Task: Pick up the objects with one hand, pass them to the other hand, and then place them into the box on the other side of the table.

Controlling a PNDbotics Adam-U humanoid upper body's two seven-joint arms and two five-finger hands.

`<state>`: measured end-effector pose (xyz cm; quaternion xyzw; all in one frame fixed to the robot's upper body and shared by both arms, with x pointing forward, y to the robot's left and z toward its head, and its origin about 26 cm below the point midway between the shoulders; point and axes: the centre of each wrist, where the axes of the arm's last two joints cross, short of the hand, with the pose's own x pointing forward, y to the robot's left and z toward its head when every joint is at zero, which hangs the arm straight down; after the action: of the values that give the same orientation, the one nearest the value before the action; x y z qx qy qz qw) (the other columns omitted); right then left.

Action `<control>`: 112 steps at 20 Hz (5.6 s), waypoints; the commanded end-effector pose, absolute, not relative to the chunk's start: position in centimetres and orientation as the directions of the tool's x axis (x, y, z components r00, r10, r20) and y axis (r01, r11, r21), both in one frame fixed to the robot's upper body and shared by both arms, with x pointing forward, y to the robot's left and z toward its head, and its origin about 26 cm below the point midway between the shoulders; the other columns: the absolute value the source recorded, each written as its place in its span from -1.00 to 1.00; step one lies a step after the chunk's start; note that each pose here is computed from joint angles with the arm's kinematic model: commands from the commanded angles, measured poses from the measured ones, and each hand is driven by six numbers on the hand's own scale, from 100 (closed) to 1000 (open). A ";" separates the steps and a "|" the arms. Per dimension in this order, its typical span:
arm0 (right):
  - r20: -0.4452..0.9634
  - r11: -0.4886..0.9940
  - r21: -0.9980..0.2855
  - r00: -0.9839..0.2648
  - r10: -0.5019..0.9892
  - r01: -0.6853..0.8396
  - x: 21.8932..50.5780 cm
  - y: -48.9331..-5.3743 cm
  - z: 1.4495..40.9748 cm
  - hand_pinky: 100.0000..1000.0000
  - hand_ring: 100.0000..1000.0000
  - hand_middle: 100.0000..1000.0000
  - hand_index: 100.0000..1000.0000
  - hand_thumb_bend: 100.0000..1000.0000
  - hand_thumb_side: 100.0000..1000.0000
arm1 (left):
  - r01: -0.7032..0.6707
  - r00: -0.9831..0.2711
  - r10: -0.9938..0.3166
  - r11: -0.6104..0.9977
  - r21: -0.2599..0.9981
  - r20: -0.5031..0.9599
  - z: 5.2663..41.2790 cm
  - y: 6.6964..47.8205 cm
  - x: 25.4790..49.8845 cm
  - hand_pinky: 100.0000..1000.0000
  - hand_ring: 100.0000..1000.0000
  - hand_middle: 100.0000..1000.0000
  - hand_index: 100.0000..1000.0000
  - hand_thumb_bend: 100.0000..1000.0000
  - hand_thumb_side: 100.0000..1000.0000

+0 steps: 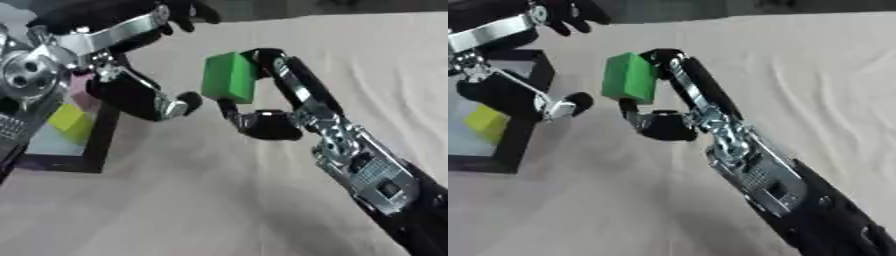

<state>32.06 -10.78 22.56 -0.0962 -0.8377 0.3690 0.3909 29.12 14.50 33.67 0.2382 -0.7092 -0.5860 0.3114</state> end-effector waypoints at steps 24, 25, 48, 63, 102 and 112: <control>0.511 0.695 -0.713 -0.748 0.424 -0.093 31.0 -9.9 24.4 0.51 0.30 0.11 -0.04 -1.00 -1.00 | 0.075 -0.655 -0.716 0.256 0.964 0.241 33.4 13.4 28.6 0.58 0.61 0.65 0.81 -0.63 -0.87; 0.511 0.695 -0.713 -0.748 0.424 -0.093 31.0 -9.9 24.4 0.51 0.30 0.11 -0.04 -1.00 -1.00 | 0.074 -0.653 -0.716 0.263 0.962 0.246 33.4 13.3 28.6 0.57 0.60 0.64 0.81 -0.64 -0.86; 0.491 0.699 -0.711 -0.767 0.414 -0.077 30.1 -10.6 25.1 0.45 0.28 0.11 -0.05 -1.00 -1.00 | 0.137 -0.619 -0.751 0.182 0.974 0.227 32.8 13.2 28.7 0.59 0.64 0.71 0.80 -0.61 -0.79; 0.487 0.695 -0.714 -0.775 0.403 -0.087 29.8 -10.6 25.2 0.41 0.23 0.10 -0.07 -1.00 -1.00 | 0.131 -0.589 -0.768 0.219 0.967 0.253 32.0 12.5 29.9 0.53 0.57 0.62 0.76 -0.70 -0.83; 0.518 0.700 -0.706 -0.753 0.405 -0.109 29.8 -11.1 25.4 0.38 0.16 0.14 0.02 -0.76 -1.00 | 0.005 -0.569 -0.789 0.281 0.960 0.234 32.1 12.4 29.6 0.24 0.09 -0.18 -0.04 -0.82 -1.00; 0.413 0.526 -0.845 -0.746 0.522 -0.099 29.9 -11.8 25.8 0.52 0.26 0.31 0.26 -0.57 -0.60 | -0.004 -0.558 -0.793 0.300 0.954 0.247 31.6 12.6 30.3 0.23 0.03 -0.30 -0.19 -0.68 -1.00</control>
<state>30.67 -11.79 24.93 -0.1315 -0.8059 0.4572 0.3524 29.83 11.85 30.98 0.2551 -0.7118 -0.5354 0.3762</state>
